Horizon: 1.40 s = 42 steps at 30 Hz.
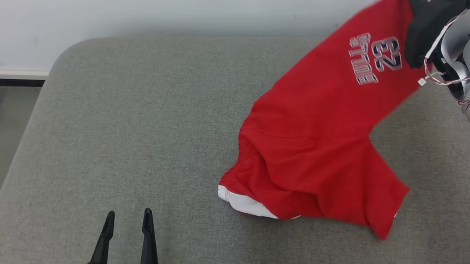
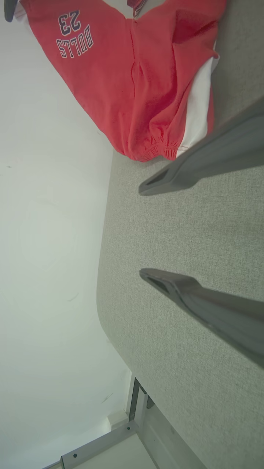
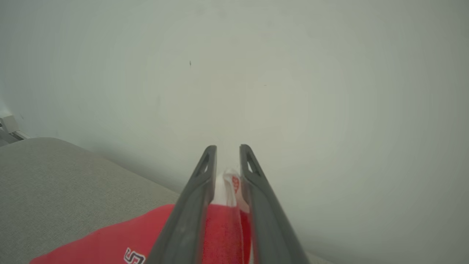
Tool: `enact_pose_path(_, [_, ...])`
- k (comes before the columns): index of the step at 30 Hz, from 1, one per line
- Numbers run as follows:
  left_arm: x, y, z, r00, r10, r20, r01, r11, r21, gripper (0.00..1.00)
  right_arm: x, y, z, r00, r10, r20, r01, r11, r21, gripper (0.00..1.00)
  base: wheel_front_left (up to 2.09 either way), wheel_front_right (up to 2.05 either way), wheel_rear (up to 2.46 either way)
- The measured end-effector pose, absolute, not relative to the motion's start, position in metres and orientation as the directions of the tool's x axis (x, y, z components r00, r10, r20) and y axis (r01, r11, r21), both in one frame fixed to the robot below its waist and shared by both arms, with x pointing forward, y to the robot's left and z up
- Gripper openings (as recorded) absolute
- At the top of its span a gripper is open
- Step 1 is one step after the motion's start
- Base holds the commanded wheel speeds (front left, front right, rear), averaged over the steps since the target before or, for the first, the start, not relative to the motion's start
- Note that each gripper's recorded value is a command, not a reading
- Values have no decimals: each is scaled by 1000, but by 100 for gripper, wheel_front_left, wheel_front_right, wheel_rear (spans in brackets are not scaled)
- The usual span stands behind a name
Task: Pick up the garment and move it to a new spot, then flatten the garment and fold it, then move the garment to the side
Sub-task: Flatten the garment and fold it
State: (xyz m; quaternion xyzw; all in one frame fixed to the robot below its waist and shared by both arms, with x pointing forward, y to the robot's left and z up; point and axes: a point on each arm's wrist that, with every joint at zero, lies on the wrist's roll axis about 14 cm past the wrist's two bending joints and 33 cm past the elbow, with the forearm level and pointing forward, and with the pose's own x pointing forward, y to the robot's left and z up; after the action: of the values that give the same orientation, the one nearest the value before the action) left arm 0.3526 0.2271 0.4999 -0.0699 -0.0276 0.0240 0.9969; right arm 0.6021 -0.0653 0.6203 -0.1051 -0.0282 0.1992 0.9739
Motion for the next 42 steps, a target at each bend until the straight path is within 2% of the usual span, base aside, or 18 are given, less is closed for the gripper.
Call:
enact_pose_path(12, [359, 221, 502, 998, 32, 62, -23, 989, -144, 100, 592, -75, 611, 923, 381, 48, -365, 910, -197, 100, 0, 0, 0])
enact_pose_path(20, [356, 220, 507, 997, 23, 79, -13, 992, -129, 100, 548, -98, 563, 928, 373, -3, -369, 917, -153, 100, 0, 0, 0])
enact_pose_path(32, [354, 217, 515, 994, -8, 106, 19, 995, -99, 100, 456, -127, 492, 938, 339, -71, -340, 940, -2, 100, 0, 0, 0])
enact_pose_path(42, [349, 213, 514, 995, -10, 102, 20, 995, -102, 100, 424, -111, 458, 929, 344, -140, -333, 938, 93, 100, 0, 0, 0])
